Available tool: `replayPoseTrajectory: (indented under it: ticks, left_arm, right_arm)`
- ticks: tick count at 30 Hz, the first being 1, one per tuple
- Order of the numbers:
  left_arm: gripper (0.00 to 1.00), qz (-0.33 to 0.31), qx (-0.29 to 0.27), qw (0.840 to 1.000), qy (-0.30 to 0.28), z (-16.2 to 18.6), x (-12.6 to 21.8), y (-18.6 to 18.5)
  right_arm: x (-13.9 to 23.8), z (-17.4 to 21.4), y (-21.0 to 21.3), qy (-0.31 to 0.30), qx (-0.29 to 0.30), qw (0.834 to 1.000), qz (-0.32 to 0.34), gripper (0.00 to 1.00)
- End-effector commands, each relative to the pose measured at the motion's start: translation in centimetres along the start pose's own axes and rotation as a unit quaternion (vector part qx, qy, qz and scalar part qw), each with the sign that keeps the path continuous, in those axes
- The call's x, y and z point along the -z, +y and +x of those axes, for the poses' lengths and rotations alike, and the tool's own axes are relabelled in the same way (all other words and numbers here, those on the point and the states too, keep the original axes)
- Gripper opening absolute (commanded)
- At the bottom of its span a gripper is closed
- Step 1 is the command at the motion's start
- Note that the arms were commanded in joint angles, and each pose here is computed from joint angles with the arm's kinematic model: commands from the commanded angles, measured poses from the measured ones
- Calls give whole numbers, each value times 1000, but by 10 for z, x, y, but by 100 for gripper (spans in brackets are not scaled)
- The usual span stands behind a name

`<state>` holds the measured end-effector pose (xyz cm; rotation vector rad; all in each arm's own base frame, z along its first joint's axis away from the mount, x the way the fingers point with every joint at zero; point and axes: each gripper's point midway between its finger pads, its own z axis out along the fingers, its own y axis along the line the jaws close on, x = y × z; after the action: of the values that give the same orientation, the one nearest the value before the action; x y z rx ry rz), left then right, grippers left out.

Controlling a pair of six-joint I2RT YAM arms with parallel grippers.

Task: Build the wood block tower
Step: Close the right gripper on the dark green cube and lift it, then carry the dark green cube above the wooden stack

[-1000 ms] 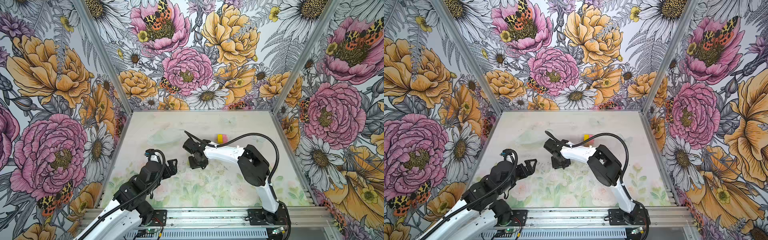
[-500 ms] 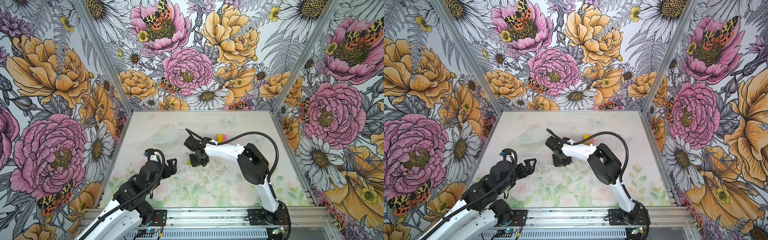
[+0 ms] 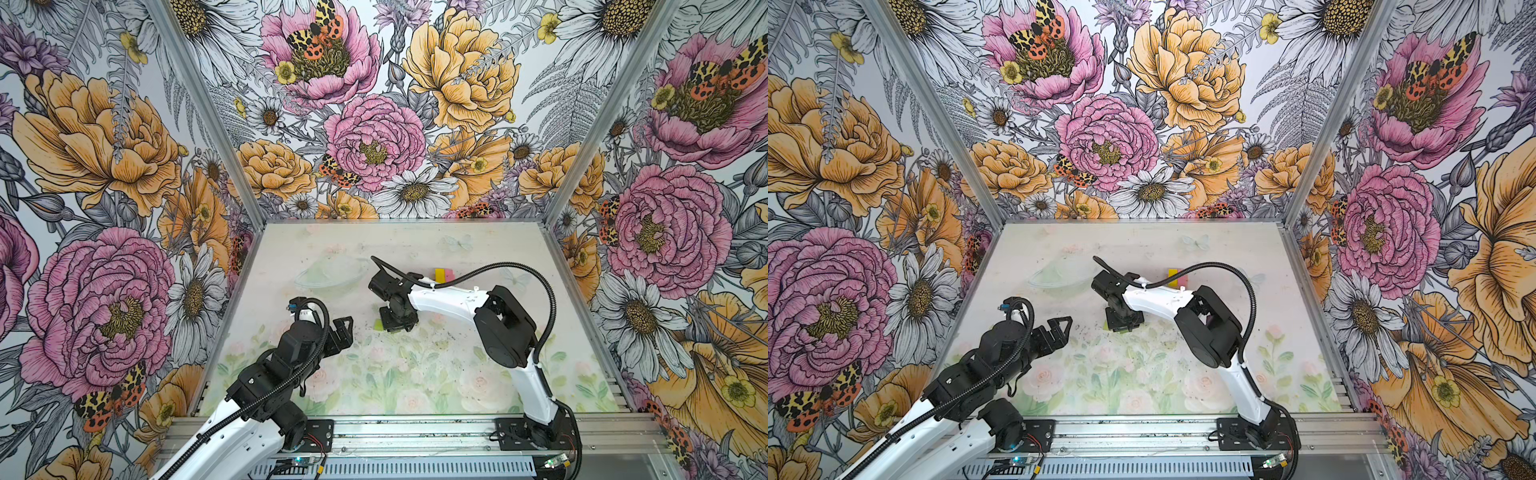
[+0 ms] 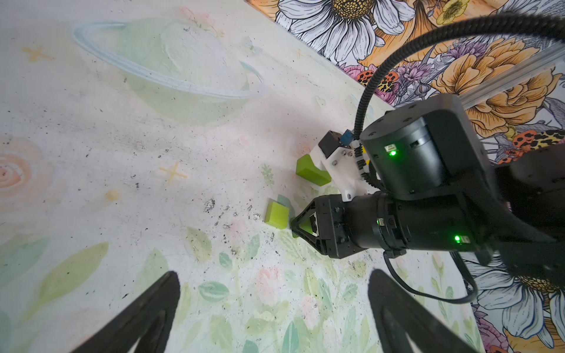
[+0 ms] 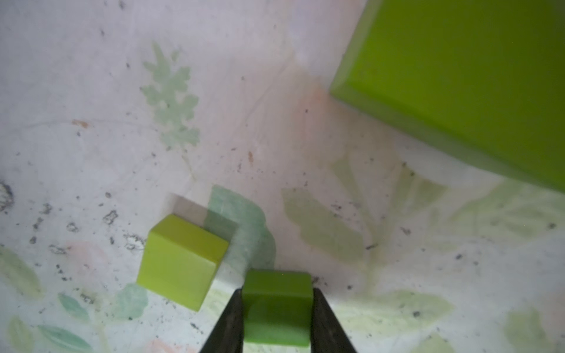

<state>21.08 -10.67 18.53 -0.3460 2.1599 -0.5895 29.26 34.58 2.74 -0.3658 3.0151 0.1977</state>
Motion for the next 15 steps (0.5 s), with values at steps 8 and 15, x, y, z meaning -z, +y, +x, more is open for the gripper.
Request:
replayPoseTrajectory:
  ticks: [8,15]
  left_arm:
    - [98,26,-11,1000,-7,-15,1,-21]
    - [99,56,-15,998,13,-11,-13,-41]
  right_arm:
    - [75,-40,-46,-73,-31,997,1,33]
    - [102,-63,-96,-100,-66,993,19,33]
